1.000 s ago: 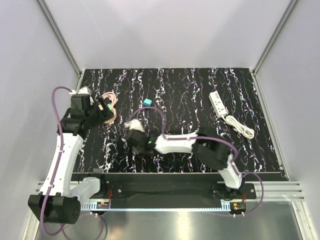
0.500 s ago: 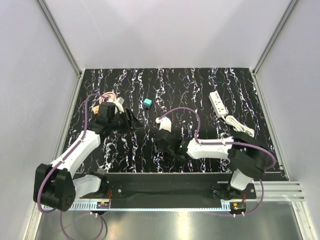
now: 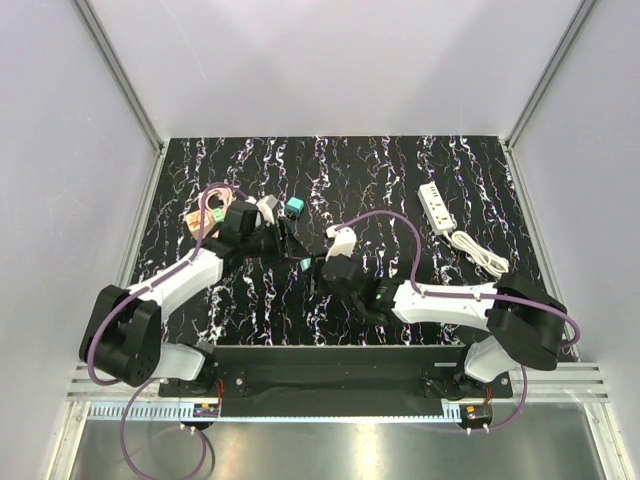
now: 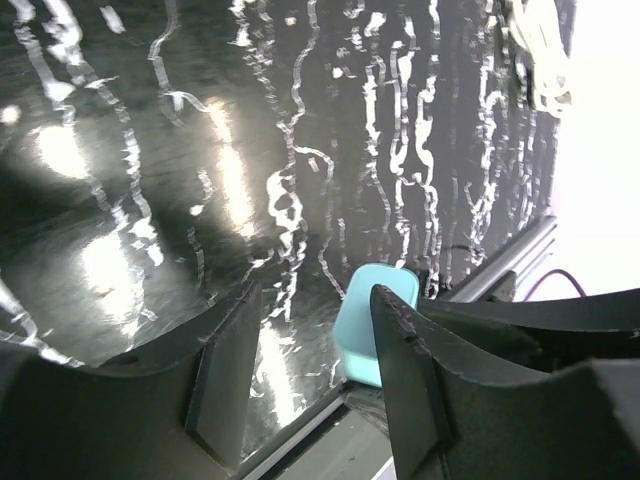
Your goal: Insert the plug
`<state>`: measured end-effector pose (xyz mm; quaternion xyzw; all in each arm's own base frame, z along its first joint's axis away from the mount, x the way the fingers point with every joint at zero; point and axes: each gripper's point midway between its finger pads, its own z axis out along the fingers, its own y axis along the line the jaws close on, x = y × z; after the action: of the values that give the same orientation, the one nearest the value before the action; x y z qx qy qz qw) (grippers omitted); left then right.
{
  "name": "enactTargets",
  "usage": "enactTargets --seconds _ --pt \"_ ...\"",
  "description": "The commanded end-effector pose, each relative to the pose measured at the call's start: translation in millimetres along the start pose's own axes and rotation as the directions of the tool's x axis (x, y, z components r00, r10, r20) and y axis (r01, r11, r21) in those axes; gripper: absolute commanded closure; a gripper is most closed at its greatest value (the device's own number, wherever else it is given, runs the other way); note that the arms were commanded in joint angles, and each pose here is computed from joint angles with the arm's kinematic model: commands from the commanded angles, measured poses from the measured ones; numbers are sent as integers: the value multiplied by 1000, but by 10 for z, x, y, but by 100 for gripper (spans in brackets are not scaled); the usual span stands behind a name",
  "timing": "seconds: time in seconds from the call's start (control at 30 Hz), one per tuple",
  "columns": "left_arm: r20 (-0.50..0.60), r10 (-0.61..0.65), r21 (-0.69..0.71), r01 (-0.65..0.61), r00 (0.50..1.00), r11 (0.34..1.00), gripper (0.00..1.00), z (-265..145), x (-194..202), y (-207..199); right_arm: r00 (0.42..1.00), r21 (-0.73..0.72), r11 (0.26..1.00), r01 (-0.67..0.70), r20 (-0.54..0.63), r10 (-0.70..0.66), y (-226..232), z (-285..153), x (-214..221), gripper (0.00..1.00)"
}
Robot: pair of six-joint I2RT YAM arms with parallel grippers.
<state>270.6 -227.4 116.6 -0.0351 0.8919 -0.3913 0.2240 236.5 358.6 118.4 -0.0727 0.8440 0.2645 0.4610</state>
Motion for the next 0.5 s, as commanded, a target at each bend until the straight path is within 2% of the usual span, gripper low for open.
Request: enactTargets --seconds 0.0,0.23,0.47 --pt "26 32 123 -35 999 992 49 26 -160 -326 993 -19 999 -46 105 48 104 -51 -303 94" --pt "86 28 82 -35 996 996 40 -57 -254 -320 995 -11 999 -44 93 45 83 -34 -264 98" --pt "59 51 123 -58 997 991 44 -94 -196 -402 994 1 998 -66 88 66 41 -29 -217 97"
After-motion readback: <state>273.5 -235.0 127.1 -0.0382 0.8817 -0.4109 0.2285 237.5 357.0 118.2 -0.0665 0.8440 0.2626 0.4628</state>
